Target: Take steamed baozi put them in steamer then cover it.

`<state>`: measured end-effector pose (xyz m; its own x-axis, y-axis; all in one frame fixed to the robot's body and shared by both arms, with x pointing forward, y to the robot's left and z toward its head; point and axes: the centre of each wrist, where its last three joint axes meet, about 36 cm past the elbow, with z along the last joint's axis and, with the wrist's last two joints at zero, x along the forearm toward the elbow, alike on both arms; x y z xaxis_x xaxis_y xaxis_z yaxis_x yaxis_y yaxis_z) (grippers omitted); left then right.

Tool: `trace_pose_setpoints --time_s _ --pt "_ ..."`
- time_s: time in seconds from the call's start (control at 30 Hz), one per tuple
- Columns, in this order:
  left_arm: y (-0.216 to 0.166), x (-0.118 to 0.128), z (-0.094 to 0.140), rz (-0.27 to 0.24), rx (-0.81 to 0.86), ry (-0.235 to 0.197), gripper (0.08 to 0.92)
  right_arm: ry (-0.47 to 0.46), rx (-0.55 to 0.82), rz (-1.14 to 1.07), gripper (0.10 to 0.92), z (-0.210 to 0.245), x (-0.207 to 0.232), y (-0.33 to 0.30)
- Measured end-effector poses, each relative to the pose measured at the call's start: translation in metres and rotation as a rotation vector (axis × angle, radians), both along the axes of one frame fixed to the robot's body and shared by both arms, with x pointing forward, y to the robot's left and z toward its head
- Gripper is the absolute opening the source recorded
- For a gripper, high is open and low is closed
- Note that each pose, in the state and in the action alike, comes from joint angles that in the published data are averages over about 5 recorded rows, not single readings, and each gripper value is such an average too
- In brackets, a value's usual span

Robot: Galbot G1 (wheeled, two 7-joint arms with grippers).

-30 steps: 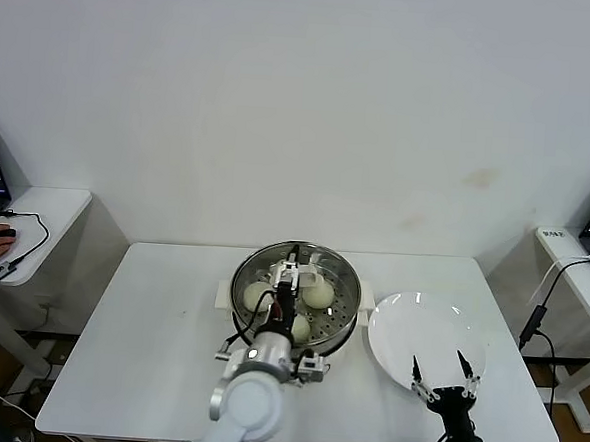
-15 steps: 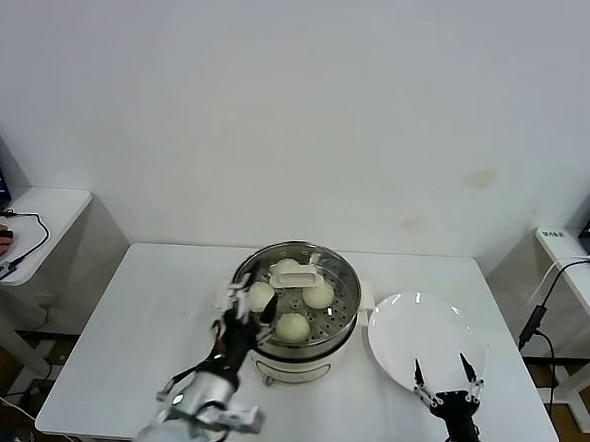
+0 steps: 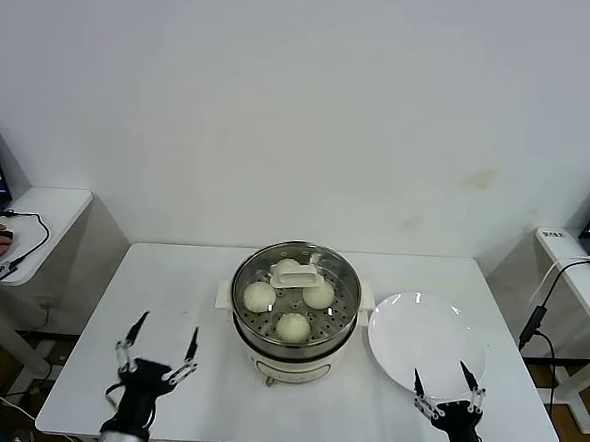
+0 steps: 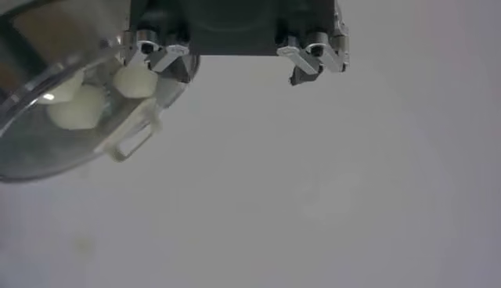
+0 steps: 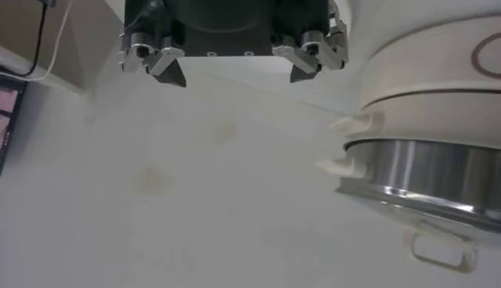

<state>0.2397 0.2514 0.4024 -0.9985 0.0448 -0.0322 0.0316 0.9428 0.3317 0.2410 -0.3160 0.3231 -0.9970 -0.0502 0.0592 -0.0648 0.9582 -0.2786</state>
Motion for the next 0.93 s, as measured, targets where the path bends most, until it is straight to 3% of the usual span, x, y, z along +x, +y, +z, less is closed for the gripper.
trace_pose_setpoints --time_s 0.2,0.33,0.93 --pt "0.010 -0.018 -0.017 0.089 -0.163 0.052 0.823 0.027 0.013 0.030 0.823 0.005 -0.007 0.009" --pt "0.014 -0.027 -0.025 0.122 -0.228 0.082 0.823 0.045 0.029 0.043 0.823 0.008 -0.009 0.017" --pt "0.016 -0.046 -0.034 0.162 -0.325 0.137 0.823 0.128 0.104 0.060 0.823 0.025 -0.018 0.043"
